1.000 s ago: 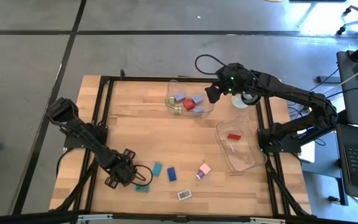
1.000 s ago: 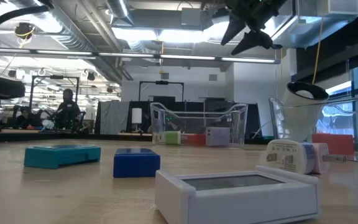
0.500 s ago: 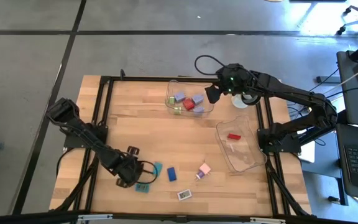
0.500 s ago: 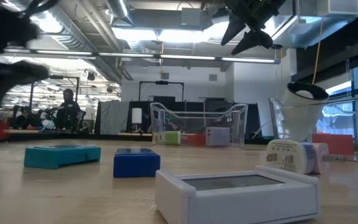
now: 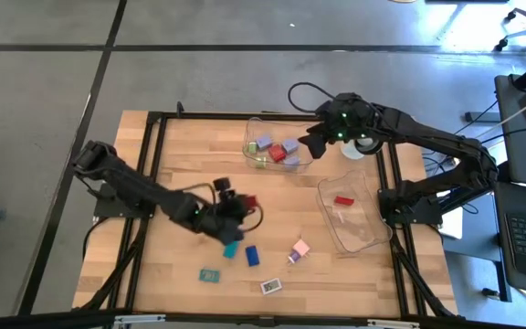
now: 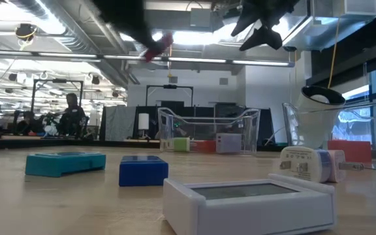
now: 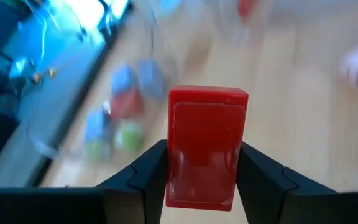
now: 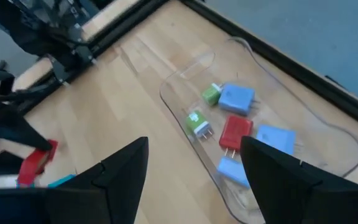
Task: Pick & Place Office items
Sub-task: Put the red digital clock into the bottom transparent bin
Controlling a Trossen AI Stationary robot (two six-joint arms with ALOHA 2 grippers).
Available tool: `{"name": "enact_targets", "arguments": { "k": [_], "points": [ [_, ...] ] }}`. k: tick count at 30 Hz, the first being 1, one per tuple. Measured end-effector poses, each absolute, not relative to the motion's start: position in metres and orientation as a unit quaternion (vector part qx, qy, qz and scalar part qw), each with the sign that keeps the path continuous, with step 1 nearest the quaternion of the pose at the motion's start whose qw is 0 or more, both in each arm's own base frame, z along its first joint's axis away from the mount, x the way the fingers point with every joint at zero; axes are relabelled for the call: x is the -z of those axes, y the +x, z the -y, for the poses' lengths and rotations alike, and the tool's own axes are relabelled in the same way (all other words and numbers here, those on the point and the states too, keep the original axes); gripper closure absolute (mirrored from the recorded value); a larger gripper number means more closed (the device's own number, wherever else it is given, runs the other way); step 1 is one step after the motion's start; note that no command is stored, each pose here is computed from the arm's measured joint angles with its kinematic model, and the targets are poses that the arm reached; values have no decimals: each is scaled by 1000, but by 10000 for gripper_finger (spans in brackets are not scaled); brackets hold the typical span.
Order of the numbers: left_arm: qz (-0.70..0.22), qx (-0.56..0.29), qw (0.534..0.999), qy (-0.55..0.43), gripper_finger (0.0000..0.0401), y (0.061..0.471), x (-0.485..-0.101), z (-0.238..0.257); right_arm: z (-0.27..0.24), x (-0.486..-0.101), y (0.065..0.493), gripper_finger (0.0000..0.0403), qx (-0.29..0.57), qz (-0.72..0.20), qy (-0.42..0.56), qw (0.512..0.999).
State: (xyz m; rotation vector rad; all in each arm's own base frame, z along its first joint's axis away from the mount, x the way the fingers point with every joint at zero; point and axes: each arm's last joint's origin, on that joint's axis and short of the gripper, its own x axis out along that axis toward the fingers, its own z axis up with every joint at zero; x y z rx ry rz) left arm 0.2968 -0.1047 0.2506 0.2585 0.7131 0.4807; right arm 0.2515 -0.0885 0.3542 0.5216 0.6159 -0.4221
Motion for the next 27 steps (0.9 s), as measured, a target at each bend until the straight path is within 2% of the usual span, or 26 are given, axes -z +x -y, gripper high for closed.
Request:
{"name": "enact_targets", "arguments": {
  "k": [8, 17, 27],
  "points": [
    [-202, -253, 937, 133, 248, 336, -292, 71, 81, -377, 230, 146, 196, -250, 242, 917],
    [-29, -299, 948, 102, 247, 351, -333, 39, 61, -405, 201, 146, 166, -182, 230, 941],
    [18, -325, 941, 90, 247, 352, -343, 20, 34, -414, 196, 146, 141, -161, 204, 955]
  ]
}}
